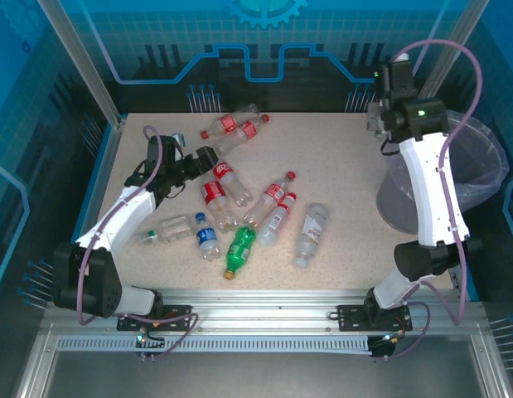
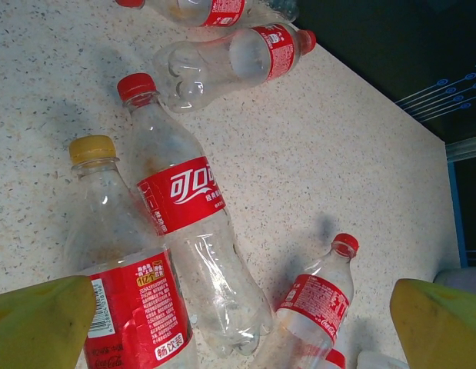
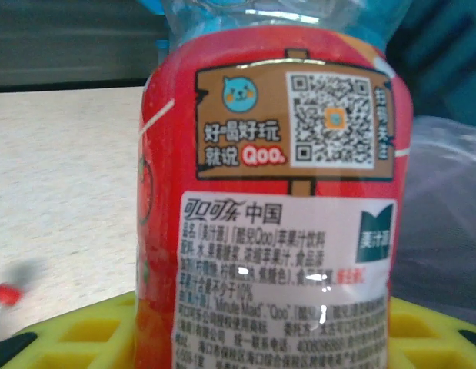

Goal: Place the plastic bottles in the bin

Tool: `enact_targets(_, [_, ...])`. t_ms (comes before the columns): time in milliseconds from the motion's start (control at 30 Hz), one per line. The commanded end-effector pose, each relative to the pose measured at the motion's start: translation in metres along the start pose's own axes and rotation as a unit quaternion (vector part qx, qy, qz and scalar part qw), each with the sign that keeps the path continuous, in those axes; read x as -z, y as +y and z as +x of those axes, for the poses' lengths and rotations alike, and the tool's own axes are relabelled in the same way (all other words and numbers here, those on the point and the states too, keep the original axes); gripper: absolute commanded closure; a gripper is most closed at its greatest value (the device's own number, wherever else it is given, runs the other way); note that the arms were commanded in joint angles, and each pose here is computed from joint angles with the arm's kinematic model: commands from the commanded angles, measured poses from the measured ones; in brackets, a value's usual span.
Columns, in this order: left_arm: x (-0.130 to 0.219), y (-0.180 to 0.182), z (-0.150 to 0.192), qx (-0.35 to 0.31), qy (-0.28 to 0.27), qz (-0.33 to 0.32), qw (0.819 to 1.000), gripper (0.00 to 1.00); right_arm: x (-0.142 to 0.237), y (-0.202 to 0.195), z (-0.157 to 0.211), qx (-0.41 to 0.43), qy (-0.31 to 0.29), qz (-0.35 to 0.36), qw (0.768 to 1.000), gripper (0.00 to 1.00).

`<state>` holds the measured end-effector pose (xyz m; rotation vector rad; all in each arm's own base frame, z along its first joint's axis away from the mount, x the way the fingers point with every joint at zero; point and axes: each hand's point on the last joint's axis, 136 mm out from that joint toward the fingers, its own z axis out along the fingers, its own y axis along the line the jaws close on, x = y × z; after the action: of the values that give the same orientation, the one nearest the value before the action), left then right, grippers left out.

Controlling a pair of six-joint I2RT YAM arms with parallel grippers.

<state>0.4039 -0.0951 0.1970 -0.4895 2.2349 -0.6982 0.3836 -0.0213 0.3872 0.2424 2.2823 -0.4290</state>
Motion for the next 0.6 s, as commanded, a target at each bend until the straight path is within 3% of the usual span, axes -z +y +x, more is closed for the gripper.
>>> enact_targets(0, [0.009, -0.014, -0.006, -0.004, -0.01, 0.021, 1.0, 0.01, 0.007, -0.042, 0.006, -0.013, -0.002, 0.047, 0.999, 0.51])
enact_targets(333, [0.008, -0.01, -0.002, -0.004, -0.007, 0.016, 1.0, 0.01, -0.03, -0.106, 0.045, -0.103, 0.041, 0.084, 0.99, 0.53])
enact_targets(567, [0.003, -0.01, 0.001, 0.0, -0.002, 0.019, 1.0, 0.01, -0.074, -0.11, 0.082, -0.134, 0.102, 0.042, 0.985, 0.53])
